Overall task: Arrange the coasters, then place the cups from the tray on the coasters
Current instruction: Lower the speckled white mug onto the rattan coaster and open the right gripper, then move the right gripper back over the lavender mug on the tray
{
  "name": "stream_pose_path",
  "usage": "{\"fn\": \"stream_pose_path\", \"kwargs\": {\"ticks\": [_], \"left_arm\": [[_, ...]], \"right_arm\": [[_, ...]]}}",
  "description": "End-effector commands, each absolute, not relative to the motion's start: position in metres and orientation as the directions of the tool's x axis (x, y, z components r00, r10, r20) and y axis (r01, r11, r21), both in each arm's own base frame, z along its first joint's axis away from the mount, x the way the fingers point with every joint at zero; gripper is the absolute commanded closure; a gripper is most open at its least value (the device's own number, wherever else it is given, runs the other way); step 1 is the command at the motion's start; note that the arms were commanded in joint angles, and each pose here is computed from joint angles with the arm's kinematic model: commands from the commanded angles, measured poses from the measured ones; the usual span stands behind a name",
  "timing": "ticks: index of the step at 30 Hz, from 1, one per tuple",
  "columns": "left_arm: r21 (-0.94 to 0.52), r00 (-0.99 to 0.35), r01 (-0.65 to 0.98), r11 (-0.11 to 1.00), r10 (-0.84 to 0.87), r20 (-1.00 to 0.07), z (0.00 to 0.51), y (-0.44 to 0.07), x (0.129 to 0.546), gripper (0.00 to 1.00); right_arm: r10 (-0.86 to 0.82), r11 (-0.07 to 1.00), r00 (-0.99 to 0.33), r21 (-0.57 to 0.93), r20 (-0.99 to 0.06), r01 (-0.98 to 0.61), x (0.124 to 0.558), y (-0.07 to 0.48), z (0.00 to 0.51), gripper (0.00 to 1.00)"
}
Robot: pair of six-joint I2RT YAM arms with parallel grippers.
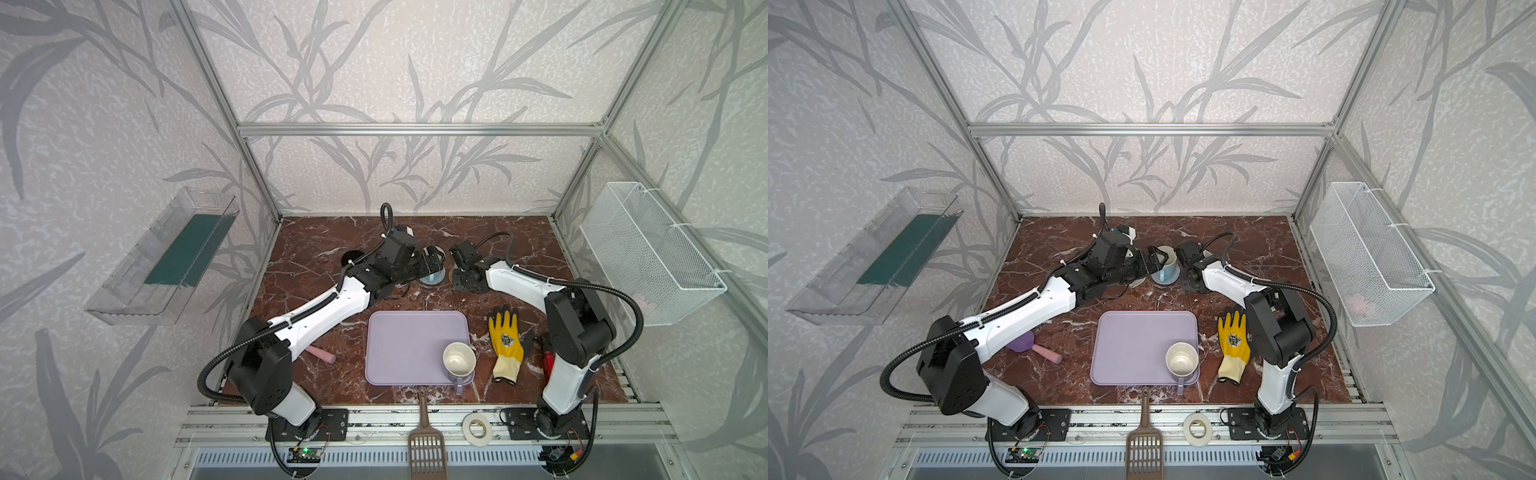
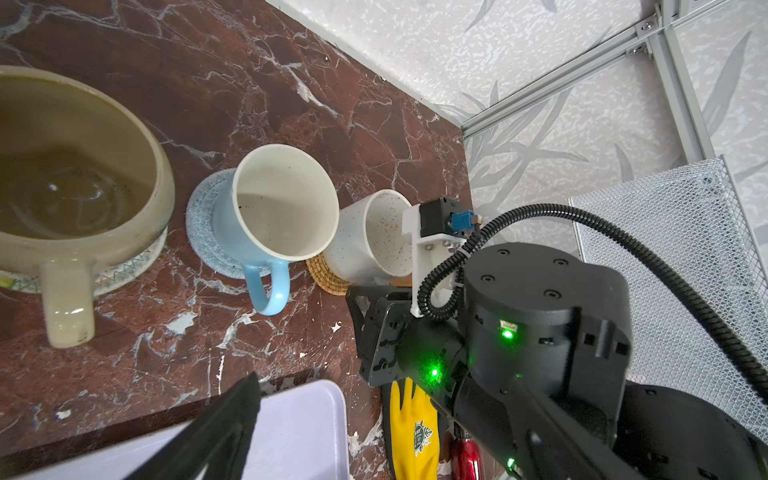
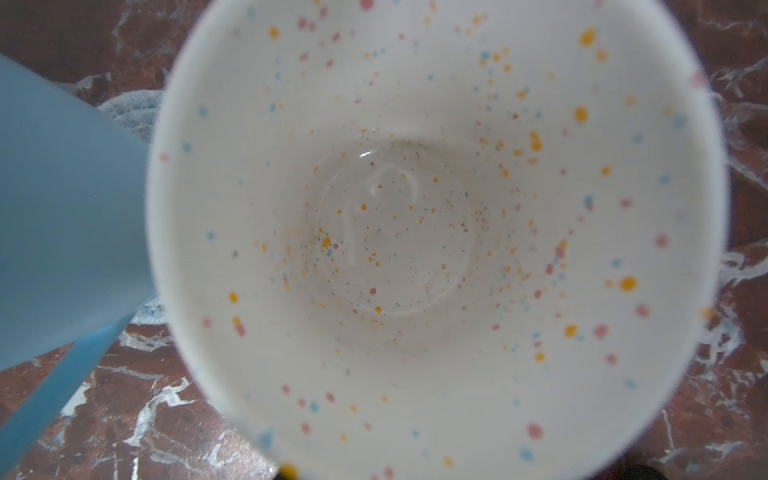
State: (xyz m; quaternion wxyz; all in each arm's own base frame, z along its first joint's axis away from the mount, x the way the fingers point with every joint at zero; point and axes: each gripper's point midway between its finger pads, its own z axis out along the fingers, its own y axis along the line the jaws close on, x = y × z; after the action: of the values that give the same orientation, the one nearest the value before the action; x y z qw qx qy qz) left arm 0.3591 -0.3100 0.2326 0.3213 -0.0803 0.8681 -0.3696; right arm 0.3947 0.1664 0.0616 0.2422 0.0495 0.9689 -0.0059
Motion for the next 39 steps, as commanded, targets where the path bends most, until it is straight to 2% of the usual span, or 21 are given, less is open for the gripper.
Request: {"fn": "stream_pose_path", "kwargs": {"ticks": [1, 9, 13, 14, 15, 16, 22, 26, 28, 34, 39], "left_arm": [[-0.7, -0.762, 0.104, 0.707, -0.396, -0.513, 0.242, -0.302, 0.358, 0.05], [-0.703, -0.761, 0.102, 0.704, -0.4, -0.511, 0.244, -0.296, 0.353, 0.01], [-0.754, -0.774, 0.135, 0.643, -0.407, -0.485, 0.25, -0.304, 0.35, 0.0], [-0.757, -0.773, 0.137, 0.639, -0.409, -0.485, 0.251, -0.304, 0.35, 0.01], [-0.745, -0.767, 0.139, 0.652, -0.405, -0.498, 0.253, -0.302, 0.349, 0.01], [-0.734, -0.763, 0.146, 0.664, -0.396, -0.51, 0.254, -0.301, 0.348, 0.01], [-0.738, -0.782, 0.19, 0.648, -0.354, -0.513, 0.258, -0.304, 0.337, 0.01], [-0.765, -0.812, 0.203, 0.611, -0.332, -0.481, 0.259, -0.313, 0.33, 0.01], [-0.779, -0.828, 0.211, 0.591, -0.316, -0.464, 0.261, -0.317, 0.326, 0.01], [-0.827, -0.886, 0.216, 0.519, -0.252, -0.39, 0.259, -0.331, 0.309, 0.01], [-0.867, -0.923, 0.191, 0.46, -0.215, -0.318, 0.244, -0.343, 0.299, 0.01]], "right_arm": [[0.083, 0.996, -0.882, 0.024, -0.463, 0.081, 0.391, 0.169, 0.067, 0.64], [0.081, 0.997, -0.87, 0.041, -0.486, 0.07, 0.384, 0.165, 0.086, 0.37], [0.073, 0.996, -0.845, 0.09, -0.53, 0.029, 0.375, 0.166, 0.111, 0.24], [0.067, 0.995, -0.838, 0.1, -0.541, 0.015, 0.372, 0.166, 0.117, 0.17], [0.059, 0.995, -0.834, 0.102, -0.549, 0.004, 0.368, 0.165, 0.122, 0.04], [0.05, 0.995, -0.83, 0.099, -0.555, -0.006, 0.365, 0.164, 0.126, 0.01], [-0.001, 0.999, -0.802, 0.041, -0.598, -0.032, 0.34, 0.14, 0.152, 0.01], [0.031, 0.984, -0.768, 0.154, -0.64, -0.089, 0.322, 0.141, 0.174, 0.01], [0.019, 0.972, -0.771, 0.194, -0.636, -0.136, 0.309, 0.143, 0.178, 0.01], [-0.059, 0.967, -0.812, 0.169, -0.581, -0.191, 0.269, 0.13, 0.171, 0.01], [-0.049, 0.938, -0.837, 0.262, -0.545, -0.226, 0.231, 0.133, 0.17, 0.01]]}}
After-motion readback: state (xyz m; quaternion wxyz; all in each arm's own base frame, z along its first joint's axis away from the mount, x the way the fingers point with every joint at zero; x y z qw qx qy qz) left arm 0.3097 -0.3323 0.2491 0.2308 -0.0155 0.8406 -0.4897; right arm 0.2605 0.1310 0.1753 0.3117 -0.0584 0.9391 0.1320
